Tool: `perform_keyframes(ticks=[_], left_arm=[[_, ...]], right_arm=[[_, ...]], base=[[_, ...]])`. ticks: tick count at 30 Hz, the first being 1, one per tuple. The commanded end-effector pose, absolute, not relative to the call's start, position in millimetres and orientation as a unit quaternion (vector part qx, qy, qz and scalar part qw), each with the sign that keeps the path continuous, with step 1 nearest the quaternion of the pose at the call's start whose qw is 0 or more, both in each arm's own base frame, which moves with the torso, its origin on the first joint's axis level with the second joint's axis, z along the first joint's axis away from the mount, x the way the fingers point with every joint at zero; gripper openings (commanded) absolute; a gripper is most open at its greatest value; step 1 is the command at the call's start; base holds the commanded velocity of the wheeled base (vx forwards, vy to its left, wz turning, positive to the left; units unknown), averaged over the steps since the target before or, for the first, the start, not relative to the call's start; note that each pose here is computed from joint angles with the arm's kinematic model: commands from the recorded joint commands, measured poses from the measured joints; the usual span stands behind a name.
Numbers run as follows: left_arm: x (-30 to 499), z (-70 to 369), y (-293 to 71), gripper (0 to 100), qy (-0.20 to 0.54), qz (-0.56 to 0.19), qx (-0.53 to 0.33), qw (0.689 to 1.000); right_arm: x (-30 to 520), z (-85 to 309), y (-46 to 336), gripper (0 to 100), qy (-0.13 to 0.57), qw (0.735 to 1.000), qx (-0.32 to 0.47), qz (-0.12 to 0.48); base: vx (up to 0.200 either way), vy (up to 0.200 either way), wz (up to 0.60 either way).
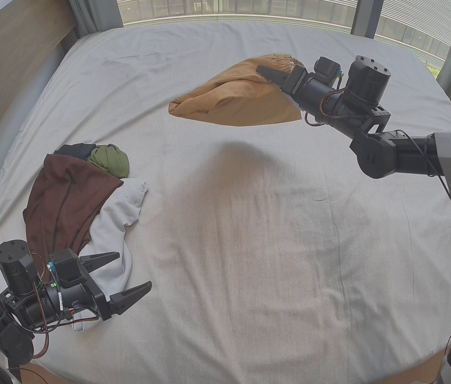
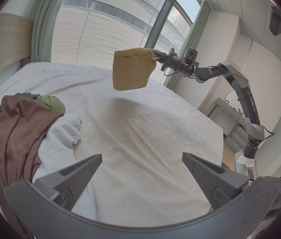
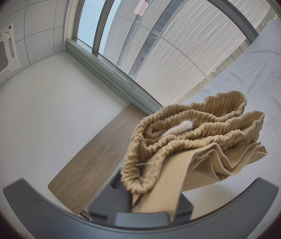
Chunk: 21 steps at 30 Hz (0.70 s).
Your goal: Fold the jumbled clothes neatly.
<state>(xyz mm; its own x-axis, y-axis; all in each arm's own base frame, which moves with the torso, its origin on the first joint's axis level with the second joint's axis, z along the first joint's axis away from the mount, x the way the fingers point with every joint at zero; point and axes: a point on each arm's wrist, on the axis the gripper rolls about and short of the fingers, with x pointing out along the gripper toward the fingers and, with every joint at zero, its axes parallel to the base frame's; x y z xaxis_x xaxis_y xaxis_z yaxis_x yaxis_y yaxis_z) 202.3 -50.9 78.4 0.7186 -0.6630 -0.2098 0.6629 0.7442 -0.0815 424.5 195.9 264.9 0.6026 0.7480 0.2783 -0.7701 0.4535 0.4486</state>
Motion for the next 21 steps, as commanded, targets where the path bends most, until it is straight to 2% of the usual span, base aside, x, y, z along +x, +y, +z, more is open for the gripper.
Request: perform_keyframes(ticks=[1,4,5,9,13,21], left_arm=[[202.1,77.4,-50.7,100,0.116,-0.358,-0.001,0.927],[201.0,77.3,-50.5,100,0.117,-0.358,-0.002,0.927],[200.6,77.4,-50.4,100,0.117,-0.358,-0.002,0.927],[200.0,78.2,-50.0,100,0.116,-0.357,-0.001,0.927],[198.8,79.4,-49.8,100,0.113,-0.357,-0.001,0.927],[198.5,82.0,-50.0,100,0.107,-0.358,0.0,0.928]], right_arm=[[467.7,220.8,197.7,0,0.001,0.863,0.275,0.424],[478.9,193.9,197.0,0,0.023,0.868,0.276,0.413],[486.7,169.7,196.6,0,0.035,0.87,0.277,0.406],[488.8,124.9,192.3,0,0.073,0.875,0.277,0.391],[478.1,99.8,183.3,0,0.102,0.878,0.274,0.378],[440.7,80.5,170.5,0,0.138,0.878,0.275,0.367]], base=[[0.0,0.0,0.0],[0.0,0.0,0.0],[0.0,0.0,0.0],[0.0,0.0,0.0],[0.0,0.0,0.0],[0.0,0.0,0.0]])
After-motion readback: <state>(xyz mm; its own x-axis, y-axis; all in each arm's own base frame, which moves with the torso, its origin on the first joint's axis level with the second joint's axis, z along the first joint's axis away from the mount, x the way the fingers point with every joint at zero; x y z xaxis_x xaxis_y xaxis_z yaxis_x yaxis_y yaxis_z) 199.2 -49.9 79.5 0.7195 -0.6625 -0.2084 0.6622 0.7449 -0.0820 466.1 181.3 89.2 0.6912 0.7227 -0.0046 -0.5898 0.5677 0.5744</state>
